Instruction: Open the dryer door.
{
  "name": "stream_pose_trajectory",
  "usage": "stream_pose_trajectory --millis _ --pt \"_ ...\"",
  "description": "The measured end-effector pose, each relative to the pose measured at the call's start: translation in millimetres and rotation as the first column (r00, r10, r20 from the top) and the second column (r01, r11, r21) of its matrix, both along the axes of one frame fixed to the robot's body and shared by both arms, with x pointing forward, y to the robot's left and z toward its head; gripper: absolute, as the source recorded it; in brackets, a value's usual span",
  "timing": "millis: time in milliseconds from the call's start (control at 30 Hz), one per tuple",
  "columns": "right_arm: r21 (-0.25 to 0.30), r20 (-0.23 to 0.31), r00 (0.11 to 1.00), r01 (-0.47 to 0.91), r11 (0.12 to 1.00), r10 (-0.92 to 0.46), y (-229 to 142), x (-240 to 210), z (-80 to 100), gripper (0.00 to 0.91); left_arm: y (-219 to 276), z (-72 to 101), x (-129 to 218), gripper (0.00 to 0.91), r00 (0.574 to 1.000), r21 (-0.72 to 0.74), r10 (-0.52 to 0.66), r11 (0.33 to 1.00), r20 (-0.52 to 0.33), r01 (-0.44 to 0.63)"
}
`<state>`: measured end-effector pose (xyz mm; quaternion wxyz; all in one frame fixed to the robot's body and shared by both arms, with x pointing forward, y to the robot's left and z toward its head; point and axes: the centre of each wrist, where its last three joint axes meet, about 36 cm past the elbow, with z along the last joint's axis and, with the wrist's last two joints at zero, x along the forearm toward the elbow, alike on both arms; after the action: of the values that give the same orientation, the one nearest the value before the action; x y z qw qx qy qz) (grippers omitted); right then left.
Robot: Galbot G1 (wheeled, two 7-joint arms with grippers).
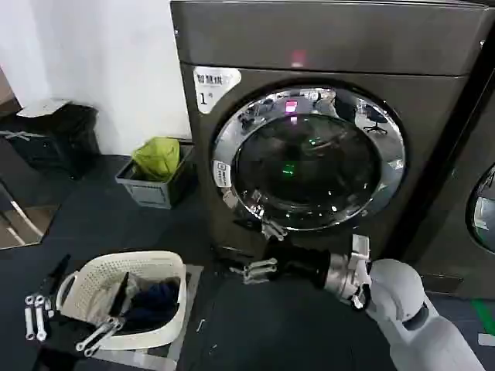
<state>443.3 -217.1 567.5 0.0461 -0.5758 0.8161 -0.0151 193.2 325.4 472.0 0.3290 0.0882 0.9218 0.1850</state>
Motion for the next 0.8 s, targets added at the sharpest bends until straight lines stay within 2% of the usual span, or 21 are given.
stream_pose_trajectory --millis 300,467,800 --pt "-0.011 0.096 0.987 0.129 0.992 -0.127 -32.8 16.7 0.1 0.907 0.1 0.3 0.5 0.907 1.0 0.0 0.0 1.0 -0.001 0.0" --pt "0.005 0.115 0.973 0.201 0.98 -0.2 -49.5 30.1 -2.5 0.907 -0.2 2.0 2.3 0.907 1.0 0.001 -0.002 1.0 0.001 0.002" --pt "0.03 0.116 0.937 0.328 0.944 -0.329 -58.4 62.4 -21.2 0.907 -0.1 3.2 2.9 0.907 1.0 0.001 -0.005 1.0 0.001 0.005"
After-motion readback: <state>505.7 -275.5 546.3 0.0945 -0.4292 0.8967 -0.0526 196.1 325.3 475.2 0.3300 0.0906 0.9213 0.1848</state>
